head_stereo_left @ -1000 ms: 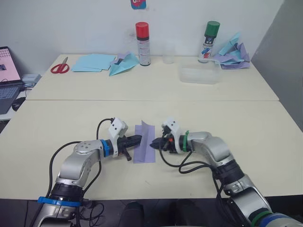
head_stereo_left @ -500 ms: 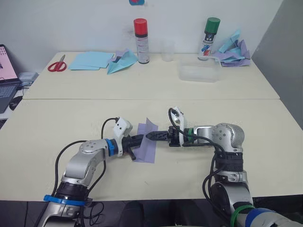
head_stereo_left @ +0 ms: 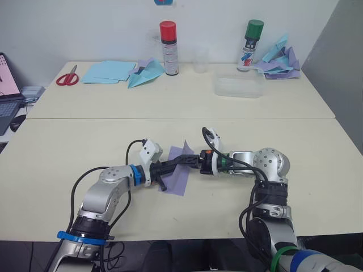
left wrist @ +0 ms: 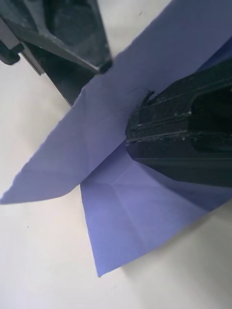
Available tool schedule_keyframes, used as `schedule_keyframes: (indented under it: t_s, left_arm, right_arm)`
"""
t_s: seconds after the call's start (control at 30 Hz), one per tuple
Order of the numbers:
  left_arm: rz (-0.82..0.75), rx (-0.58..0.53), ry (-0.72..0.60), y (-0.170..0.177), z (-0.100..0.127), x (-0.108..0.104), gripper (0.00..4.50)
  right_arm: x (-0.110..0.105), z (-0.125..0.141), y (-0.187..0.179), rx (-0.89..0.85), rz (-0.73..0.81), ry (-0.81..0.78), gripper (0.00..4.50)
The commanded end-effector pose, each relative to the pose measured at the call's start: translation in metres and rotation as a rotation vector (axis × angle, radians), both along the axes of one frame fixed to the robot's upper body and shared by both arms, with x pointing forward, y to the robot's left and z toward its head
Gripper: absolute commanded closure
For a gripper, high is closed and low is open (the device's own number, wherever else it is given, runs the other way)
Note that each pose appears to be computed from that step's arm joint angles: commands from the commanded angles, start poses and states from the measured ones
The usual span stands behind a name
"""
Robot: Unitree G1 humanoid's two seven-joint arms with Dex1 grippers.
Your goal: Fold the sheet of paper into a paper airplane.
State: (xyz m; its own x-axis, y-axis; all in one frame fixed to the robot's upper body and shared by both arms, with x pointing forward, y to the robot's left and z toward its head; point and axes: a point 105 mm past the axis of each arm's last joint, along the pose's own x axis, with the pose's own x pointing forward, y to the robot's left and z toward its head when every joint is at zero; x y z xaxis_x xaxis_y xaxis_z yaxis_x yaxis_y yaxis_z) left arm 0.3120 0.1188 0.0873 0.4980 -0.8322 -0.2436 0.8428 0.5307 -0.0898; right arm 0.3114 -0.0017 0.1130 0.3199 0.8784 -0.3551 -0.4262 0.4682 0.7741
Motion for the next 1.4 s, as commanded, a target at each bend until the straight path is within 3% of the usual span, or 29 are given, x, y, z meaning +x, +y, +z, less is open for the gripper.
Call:
schedule_keyframes:
  t_s: [0.03,0.1,0.2,0.47,0.8,1.07,1.4]
  left_arm:
    - [-0.034,-0.013,-0.051,-0.007,0.013,-0.002,4.5]
    - [-0.035,-0.014,-0.05,-0.007,0.013,-0.002,4.5]
    - [-0.033,-0.009,-0.045,-0.005,0.011,-0.003,4.5]
    - [-0.02,0.062,-0.019,0.006,-0.003,-0.006,4.5]
    - [-0.031,0.187,0.009,0.014,-0.026,-0.007,4.5]
    - [-0.104,0.217,0.012,0.017,-0.029,-0.007,4.5]
    - [-0.215,0.276,0.025,0.016,-0.025,0.008,4.5]
  right_arm:
    - [-0.001,0.012,0.007,0.022,0.03,-0.03,1.04]
    - [-0.001,0.011,0.006,0.021,0.023,-0.026,1.04]
    - [0.001,0.009,0.001,0.013,0.007,-0.021,1.67]
    - [0.002,0.008,-0.007,-0.001,-0.003,-0.027,4.48]
    - [0.002,0.008,-0.026,-0.016,-0.021,-0.046,4.48]
    - [-0.001,0.002,-0.07,-0.081,-0.087,-0.067,4.48]
    - [-0.009,-0.006,-0.089,-0.111,-0.137,-0.041,4.48]
